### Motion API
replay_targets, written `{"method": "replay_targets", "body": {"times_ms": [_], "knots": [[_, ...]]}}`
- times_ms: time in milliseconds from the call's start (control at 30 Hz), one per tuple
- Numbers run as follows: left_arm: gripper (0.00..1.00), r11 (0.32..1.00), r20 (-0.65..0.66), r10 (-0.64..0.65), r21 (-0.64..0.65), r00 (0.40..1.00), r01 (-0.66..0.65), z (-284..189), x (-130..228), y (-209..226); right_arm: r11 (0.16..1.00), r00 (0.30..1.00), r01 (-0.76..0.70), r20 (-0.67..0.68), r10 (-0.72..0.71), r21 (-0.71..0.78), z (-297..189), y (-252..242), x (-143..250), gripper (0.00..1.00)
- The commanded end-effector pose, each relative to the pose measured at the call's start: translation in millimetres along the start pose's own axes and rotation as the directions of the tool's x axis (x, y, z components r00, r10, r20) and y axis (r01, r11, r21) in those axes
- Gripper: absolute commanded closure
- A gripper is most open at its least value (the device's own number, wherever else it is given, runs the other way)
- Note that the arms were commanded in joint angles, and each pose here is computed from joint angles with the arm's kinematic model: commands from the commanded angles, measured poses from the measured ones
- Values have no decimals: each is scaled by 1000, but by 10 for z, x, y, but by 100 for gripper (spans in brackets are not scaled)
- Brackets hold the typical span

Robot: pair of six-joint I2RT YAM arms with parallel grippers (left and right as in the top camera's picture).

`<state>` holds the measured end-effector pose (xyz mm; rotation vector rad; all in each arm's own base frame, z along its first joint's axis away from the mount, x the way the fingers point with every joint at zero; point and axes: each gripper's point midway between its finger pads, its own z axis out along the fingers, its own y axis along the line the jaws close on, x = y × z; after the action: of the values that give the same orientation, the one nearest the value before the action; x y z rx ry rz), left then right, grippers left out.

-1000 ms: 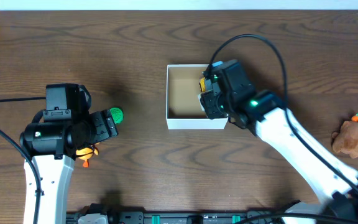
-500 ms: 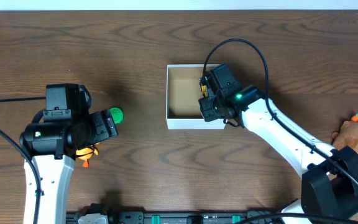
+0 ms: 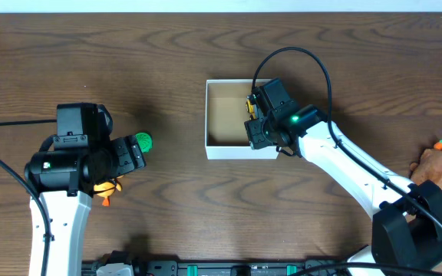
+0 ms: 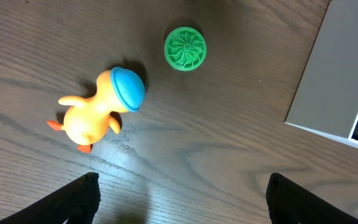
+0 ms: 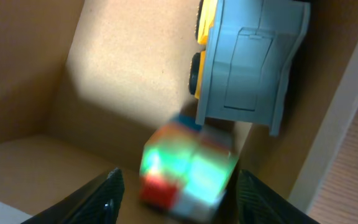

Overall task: Pack container
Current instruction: 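Carry the cube into the box beside the truck and release, then move the right gripper to the brown plush bear and grasp it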

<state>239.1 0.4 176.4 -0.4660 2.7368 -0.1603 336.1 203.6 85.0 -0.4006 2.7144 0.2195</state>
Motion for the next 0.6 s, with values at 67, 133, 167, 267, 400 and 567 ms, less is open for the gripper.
{"method": "replay_targets", "body": {"times_ms": [67,133,167,267,400,567], "knots": [[14,1000,21,6,-1,1000,-6,-49,-55,1,1000,1000,-6,19,5,21,0,-33,-59,38],[14,1000,21,6,-1,1000,-6,-49,-55,1,1000,1000,-6,27,5,22,-1,-34,-79,39],[14,1000,22,6,-1,1000,-6,-49,-56,1,1000,999,-6,35,5,24,-10,-35,-99,40],[14,1000,21,6,-1,1000,-6,-49,-55,1,999,997,-11,75,8,48,-115,-68,-221,41],[14,1000,21,6,-1,1000,-6,-49,-55,1,985,979,-117,180,93,128,-539,-312,-517,41],[14,1000,21,6,-1,1000,-6,-49,-55,1,865,880,-439,312,358,245,-1319,-1138,-582,9]]}}
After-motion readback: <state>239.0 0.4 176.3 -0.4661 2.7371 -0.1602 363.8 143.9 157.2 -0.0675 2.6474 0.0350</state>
